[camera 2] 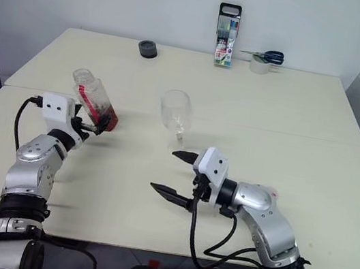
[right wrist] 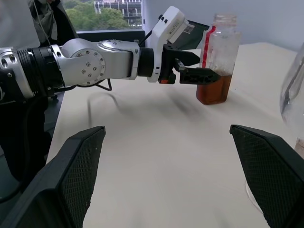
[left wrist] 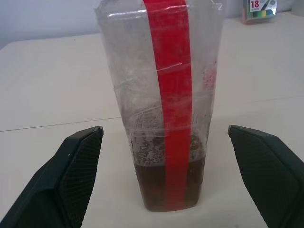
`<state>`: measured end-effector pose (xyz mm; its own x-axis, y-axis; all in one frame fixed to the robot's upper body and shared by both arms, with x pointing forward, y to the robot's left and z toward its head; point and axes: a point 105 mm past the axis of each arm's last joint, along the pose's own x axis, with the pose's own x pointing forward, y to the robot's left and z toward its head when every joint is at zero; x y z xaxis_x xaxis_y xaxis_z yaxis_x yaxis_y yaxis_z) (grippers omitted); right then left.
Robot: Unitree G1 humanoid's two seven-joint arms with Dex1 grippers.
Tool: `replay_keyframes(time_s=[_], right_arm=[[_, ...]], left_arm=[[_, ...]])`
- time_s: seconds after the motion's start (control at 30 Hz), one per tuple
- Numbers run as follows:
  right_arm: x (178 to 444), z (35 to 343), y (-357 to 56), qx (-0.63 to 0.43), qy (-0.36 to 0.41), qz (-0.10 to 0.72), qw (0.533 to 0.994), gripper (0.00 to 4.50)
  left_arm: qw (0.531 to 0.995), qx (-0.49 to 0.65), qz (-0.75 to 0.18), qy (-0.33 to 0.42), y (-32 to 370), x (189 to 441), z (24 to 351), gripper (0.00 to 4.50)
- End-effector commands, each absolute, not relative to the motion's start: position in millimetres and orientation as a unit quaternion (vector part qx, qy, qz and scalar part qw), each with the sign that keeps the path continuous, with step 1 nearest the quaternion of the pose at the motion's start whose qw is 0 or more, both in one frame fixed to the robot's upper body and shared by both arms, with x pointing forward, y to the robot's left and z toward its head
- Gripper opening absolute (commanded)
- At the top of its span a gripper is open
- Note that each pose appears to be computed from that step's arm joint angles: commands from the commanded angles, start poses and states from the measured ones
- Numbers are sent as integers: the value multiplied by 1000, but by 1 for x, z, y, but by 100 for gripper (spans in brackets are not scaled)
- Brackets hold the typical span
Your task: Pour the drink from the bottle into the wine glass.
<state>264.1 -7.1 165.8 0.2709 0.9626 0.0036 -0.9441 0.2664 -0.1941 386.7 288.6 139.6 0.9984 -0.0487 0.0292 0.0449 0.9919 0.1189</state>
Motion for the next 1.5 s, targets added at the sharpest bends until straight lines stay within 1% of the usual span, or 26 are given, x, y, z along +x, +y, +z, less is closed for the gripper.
replay_keyframes(time_s=[0.03,0.47,0.57,0.63,0.77,0.83,1.0,1.23,1.5], right_arm=[[262,179,-2,-73,-92,609,785,447],[264,185,5,-73,-103,614,779,447],[265,185,5,-74,-103,614,779,450],[265,185,4,-74,-103,613,780,450],[265,185,4,-74,-103,613,780,450],[265,185,4,-75,-103,612,780,450],[264,187,-2,-79,-107,604,786,450],[267,199,-23,-71,-114,564,815,450],[268,202,-27,-71,-113,551,824,450]], left_arm=[[996,77,-23,-42,291,390,157,450],[995,79,-28,-52,290,399,163,450],[995,79,-26,-54,291,399,163,386],[995,78,-26,-55,291,400,163,328],[995,78,-27,-55,291,400,163,195],[995,78,-27,-55,292,401,163,168],[992,93,-44,-72,281,400,172,167],[961,207,-102,-151,239,396,220,167],[935,265,-150,-182,205,394,238,167]])
